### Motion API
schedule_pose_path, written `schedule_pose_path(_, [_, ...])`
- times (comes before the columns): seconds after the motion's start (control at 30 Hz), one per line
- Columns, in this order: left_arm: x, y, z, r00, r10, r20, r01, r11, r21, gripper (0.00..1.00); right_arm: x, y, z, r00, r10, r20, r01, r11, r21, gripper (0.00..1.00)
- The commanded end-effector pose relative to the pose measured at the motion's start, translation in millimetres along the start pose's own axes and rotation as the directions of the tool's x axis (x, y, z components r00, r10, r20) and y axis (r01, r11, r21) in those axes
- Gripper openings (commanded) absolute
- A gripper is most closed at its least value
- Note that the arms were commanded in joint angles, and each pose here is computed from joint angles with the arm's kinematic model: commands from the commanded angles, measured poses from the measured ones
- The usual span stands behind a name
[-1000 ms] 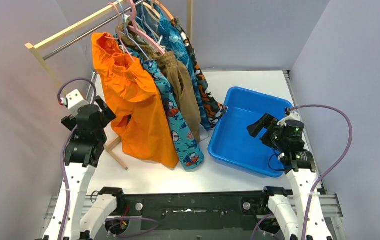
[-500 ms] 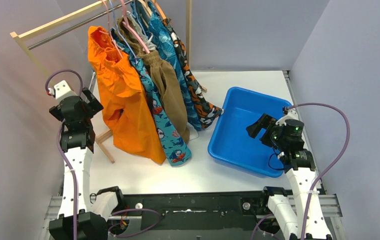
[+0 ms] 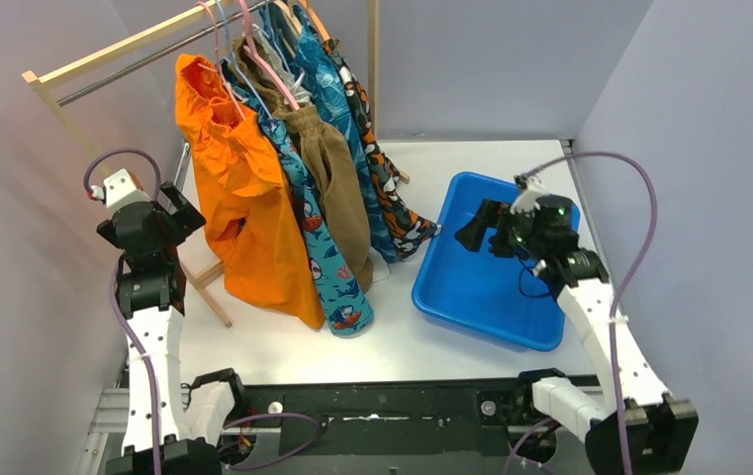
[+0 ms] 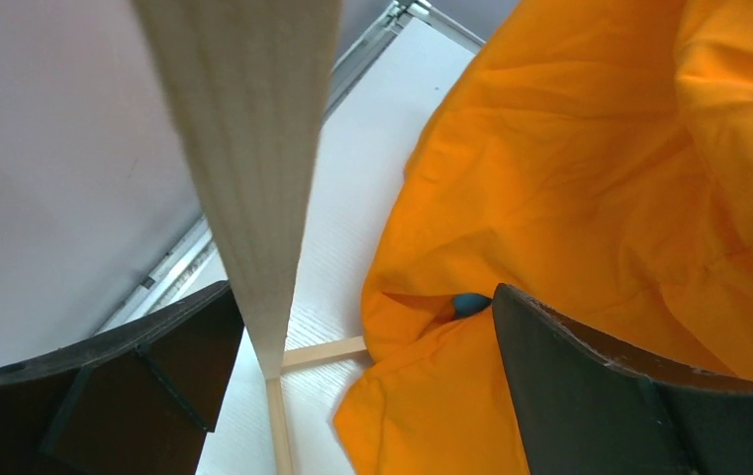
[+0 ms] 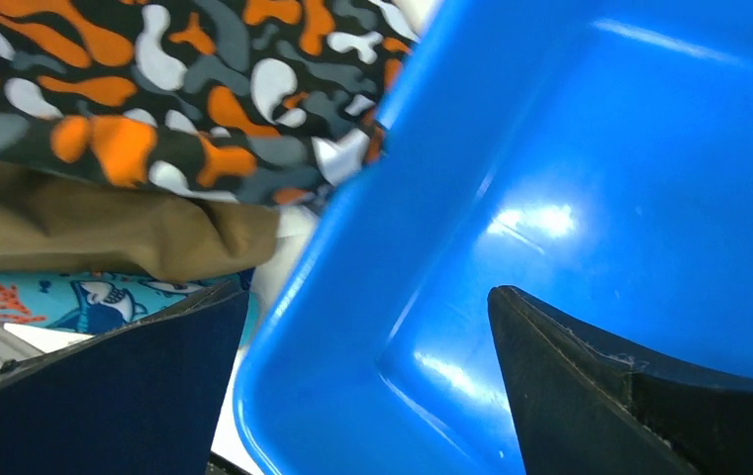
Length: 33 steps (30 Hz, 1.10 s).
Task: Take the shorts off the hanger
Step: Adjust the clothes rod at the center of the board.
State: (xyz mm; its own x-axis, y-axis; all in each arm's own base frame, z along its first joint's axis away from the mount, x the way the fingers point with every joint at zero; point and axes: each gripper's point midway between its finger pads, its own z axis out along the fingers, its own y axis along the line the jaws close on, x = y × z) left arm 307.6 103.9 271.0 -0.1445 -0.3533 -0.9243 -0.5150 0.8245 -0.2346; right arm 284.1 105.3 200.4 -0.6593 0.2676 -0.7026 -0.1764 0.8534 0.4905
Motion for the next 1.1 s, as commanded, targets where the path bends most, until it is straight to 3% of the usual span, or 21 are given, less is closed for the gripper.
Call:
schedule_pose_path(0.0, [-3.3,-22.5,-27.5,0.998,-0.066,-0.007,0.066,0.988,0.139,0.97,-47.0,34.5,26.5,0.980,-0.187,0.068,0.187,0.982,0.013,0.98])
schedule_pose_path(0.17, [9.1,-18.5,-36.4,0.997,-0.064,-0.041,0.069,0.988,0.137,0.97,-76.7,66.0,86.3,0.953,-0.303,0.012,0.303,0.953,-0.007,0.99])
schedule_pose_path(0.2, [11.8,-17.5,-35.9,0.997,-0.060,-0.047,0.066,0.989,0.133,0.97,-79.4,74.1,99.1,0.950,-0.312,-0.013,0.312,0.950,-0.030,0.96])
schedule_pose_path(0.37, [14.7,-14.6,-32.8,0.998,-0.043,-0.055,0.049,0.992,0.119,0.97,-34.8,157.4,162.3,0.893,-0.427,-0.146,0.385,0.890,-0.245,0.87])
schedule_pose_path(0.47, [10.6,-12.1,-30.8,0.999,-0.024,-0.048,0.029,0.994,0.102,0.97,-25.5,182.2,182.5,0.871,-0.465,-0.158,0.429,0.877,-0.214,0.88])
schedule_pose_path(0.73, [7.9,3.8,-30.6,0.999,-0.022,-0.031,0.023,1.000,0.014,0.97,-105.4,92.9,175.8,0.925,-0.379,-0.002,0.378,0.923,0.078,0.96])
schedule_pose_path(0.87, [14.3,3.7,-27.4,0.999,-0.033,-0.041,0.034,0.999,0.016,0.97,-113.2,64.1,183.8,0.892,-0.452,-0.019,0.451,0.886,0.109,0.97])
schedule_pose_path(1.07, [19.3,5.4,-25.4,0.998,-0.042,-0.050,0.042,0.999,0.006,0.98,-112.5,29.1,235.5,0.789,-0.587,-0.181,0.613,0.773,0.164,0.90])
